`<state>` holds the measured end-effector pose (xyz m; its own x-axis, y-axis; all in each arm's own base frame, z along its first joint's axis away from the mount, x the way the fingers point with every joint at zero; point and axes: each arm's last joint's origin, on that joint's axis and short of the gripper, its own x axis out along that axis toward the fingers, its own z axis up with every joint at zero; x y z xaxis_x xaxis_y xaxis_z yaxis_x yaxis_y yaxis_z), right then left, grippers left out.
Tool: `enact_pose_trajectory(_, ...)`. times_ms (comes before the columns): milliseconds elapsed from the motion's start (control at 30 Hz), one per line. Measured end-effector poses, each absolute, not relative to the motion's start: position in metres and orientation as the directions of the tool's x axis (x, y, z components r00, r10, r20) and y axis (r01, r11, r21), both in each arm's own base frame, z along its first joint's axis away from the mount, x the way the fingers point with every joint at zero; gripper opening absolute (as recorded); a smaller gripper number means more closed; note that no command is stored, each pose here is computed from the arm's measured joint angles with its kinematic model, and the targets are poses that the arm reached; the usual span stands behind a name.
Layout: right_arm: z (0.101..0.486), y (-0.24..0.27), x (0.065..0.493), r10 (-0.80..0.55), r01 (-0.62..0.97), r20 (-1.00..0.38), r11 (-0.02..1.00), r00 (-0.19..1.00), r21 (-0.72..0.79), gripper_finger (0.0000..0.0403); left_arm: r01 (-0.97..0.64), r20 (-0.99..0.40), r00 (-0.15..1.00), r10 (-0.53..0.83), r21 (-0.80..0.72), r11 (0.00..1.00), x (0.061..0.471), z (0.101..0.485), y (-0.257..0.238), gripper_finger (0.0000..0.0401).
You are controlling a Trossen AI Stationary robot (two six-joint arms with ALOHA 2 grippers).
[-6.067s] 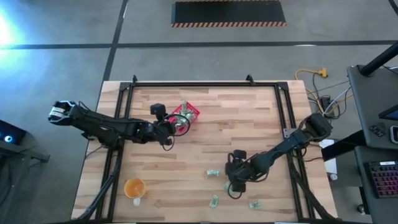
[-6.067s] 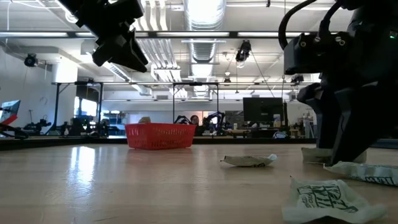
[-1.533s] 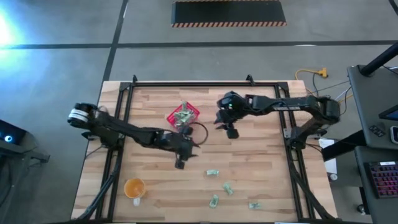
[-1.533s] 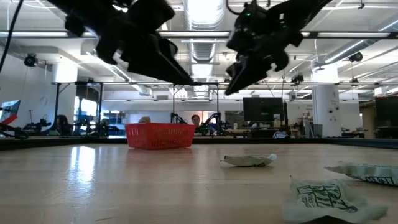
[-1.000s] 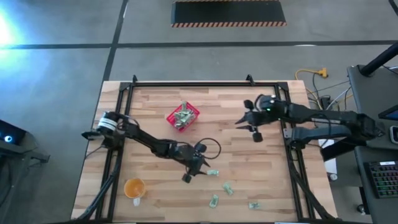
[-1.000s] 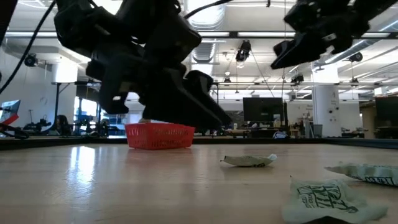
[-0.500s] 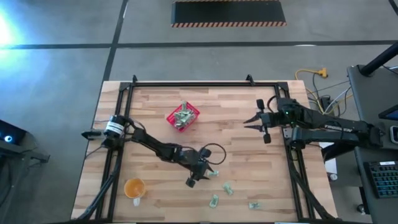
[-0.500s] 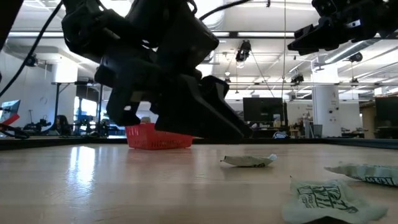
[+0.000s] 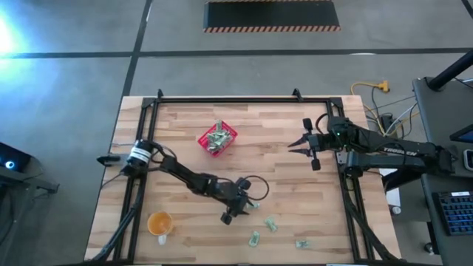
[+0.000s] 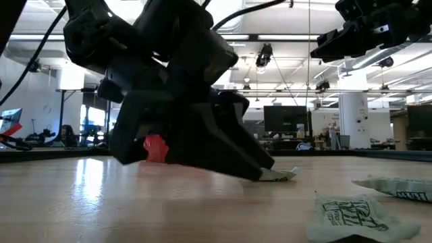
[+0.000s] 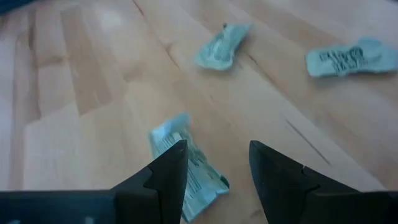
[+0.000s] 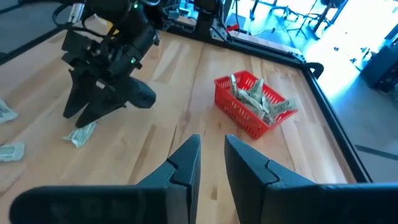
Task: Pick and place Stevia / Truvia into bins
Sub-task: Put the white stevia packet into the red bin
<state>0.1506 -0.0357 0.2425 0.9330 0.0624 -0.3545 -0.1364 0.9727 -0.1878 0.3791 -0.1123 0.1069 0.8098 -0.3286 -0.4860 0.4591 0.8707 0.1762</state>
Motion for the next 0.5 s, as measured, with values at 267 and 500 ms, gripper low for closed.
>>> enact_pose_trajectory(267, 0.2428, -0.0357, 0.1506, 0.062, -0.136, -0.352, 0.973, 0.934, -0.189, 0.0064, 0.426, -0.496, 0.823, -0.276, 0.219, 0.878, 0.3823, 0.1029, -0.1118, 0.0155)
enact_pose_trajectory(500, 0.2428, -0.0357, 0.1505, 0.062, -0.136, -0.352, 0.973, 0.934, -0.189, 0.0063, 0.379, -0.504, 0.836, -0.217, 0.244, 0.893, 0.3824, 0.1023, -0.1096, 0.0155)
